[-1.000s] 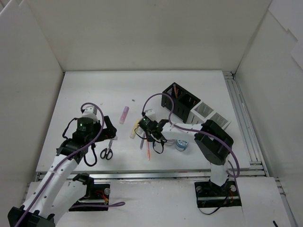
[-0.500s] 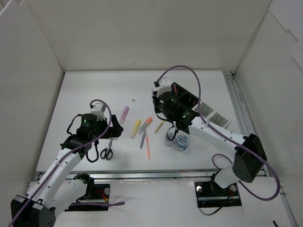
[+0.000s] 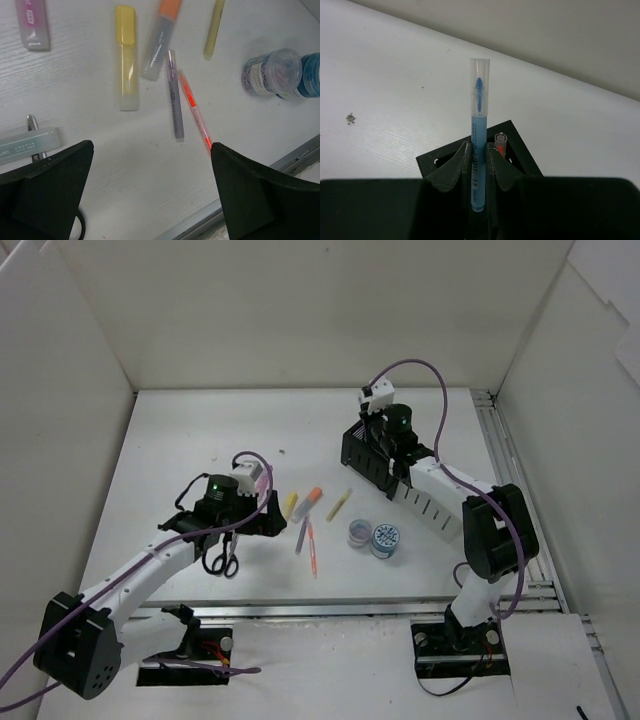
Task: Sort the stationery into containers
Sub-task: Place the pen in the storage box, then pick up the pen from the center of the board.
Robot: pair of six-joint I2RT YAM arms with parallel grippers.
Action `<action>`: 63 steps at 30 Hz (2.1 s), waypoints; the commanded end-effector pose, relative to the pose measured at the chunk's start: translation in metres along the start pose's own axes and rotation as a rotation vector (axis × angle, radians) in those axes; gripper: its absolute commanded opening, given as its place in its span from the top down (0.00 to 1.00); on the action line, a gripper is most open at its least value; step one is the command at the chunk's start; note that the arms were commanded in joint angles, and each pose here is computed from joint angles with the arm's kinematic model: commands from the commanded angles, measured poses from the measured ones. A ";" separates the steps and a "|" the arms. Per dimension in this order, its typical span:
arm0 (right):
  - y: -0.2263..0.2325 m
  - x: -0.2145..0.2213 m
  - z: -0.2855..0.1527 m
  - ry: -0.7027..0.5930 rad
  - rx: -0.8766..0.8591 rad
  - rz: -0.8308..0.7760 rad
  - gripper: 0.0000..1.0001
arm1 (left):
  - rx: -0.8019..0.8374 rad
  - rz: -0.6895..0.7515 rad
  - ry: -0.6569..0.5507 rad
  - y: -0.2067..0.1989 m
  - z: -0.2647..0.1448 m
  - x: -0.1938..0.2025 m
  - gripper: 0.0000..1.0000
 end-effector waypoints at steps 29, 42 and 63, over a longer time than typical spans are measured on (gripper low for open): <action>-0.024 -0.052 -0.113 -0.350 0.050 0.250 0.02 | -0.063 0.191 0.164 -0.057 0.076 0.014 0.36; -0.021 -0.044 -0.172 -0.274 0.072 0.265 0.02 | -0.176 0.242 0.244 -0.052 0.100 0.037 0.61; 0.007 -0.040 -0.187 -0.166 -0.208 0.357 0.02 | -0.199 0.267 0.070 -0.060 0.069 0.023 1.00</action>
Point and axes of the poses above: each gripper's point midway between its finger pads, its own z axis out along the fingers, its own y axis along the line the jaws close on, x = y × z, the point moved 10 cm from there along -z, back along the fingers, and after that the axes turned 8 degrees about -z, right-handed, at the moved point
